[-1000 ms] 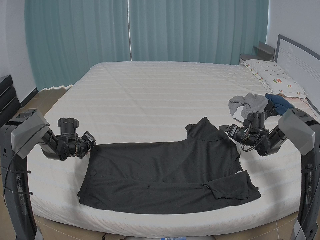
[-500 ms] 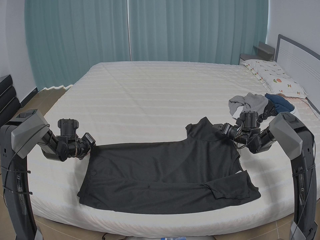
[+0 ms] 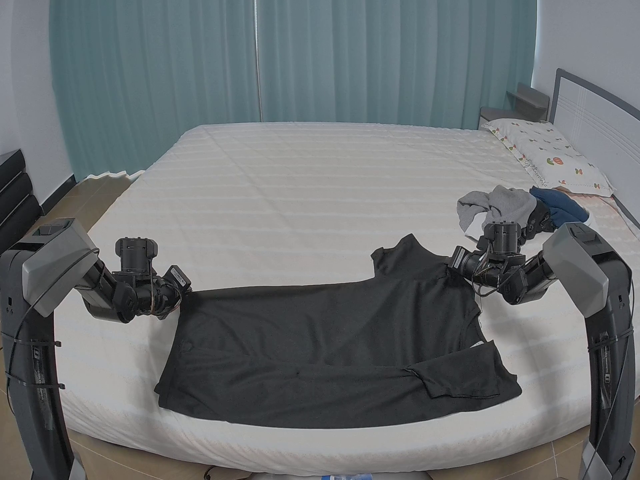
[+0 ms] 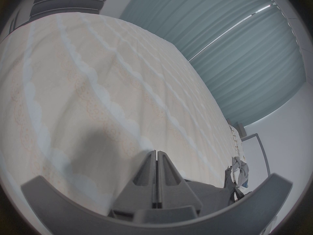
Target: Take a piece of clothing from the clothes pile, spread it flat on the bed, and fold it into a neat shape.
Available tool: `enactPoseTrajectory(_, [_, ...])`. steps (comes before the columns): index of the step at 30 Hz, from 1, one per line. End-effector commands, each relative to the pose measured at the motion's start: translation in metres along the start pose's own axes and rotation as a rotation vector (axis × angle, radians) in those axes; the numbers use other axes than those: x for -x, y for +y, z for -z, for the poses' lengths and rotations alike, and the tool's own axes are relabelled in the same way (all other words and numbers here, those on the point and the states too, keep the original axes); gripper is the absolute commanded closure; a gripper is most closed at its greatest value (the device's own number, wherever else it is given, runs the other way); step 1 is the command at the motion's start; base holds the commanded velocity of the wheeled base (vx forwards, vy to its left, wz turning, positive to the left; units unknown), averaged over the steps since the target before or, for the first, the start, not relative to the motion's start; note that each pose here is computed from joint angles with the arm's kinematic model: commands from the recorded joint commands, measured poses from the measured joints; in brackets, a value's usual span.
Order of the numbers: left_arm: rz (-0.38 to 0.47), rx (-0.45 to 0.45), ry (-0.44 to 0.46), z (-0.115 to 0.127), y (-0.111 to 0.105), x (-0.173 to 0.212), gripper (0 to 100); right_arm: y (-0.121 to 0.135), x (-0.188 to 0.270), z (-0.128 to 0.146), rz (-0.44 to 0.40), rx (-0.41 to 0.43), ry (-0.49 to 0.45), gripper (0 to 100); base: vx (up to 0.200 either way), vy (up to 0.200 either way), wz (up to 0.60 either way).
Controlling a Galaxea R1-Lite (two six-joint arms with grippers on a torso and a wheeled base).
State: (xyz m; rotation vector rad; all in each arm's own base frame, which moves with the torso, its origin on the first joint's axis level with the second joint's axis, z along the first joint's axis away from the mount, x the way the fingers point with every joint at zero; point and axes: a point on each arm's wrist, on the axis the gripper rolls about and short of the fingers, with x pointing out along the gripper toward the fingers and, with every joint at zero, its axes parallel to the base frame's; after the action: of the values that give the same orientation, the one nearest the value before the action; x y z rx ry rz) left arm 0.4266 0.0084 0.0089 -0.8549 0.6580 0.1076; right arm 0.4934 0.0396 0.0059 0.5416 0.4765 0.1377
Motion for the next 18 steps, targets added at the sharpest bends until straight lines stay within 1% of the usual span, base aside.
enactPoseTrajectory(1, [0.002, 0.000, -0.013, -0.003, -0.002, 0.003, 100, 0.006, 0.011, -0.013, -0.009, -0.005, -0.026, 100, 0.000, 0.000, 0.00])
enactPoseTrajectory(3, [0.004, 0.000, -0.015, -0.004, -0.003, 0.005, 100, 0.006, 0.013, -0.014, -0.011, -0.006, -0.029, 100, 0.000, 0.000, 0.00])
enactPoseTrajectory(6, [0.022, -0.004, -0.039, -0.011, -0.009, 0.013, 100, 0.013, 0.027, -0.023, -0.021, -0.021, -0.040, 100, 0.000, 0.000, 0.00])
enactPoseTrajectory(10, [0.026, -0.007, -0.046, -0.014, -0.010, 0.016, 100, 0.013, 0.033, -0.028, -0.028, -0.044, -0.063, 100, 0.000, 0.000, 0.00])
enactPoseTrajectory(11, [0.027, -0.007, -0.051, -0.015, -0.011, 0.018, 100, 0.015, 0.036, -0.029, -0.045, -0.054, -0.090, 100, 0.000, 0.000, 0.00])
enactPoseTrajectory(14, [0.040, -0.008, -0.069, -0.019, -0.015, 0.025, 100, 0.017, 0.041, -0.023, -0.073, -0.063, -0.113, 100, 0.000, 0.000, 0.00])
enactPoseTrajectory(18, [0.058, -0.015, -0.092, -0.020, -0.016, 0.032, 100, 0.015, 0.040, -0.015, -0.071, -0.056, -0.112, 100, 0.000, 0.000, 0.00])
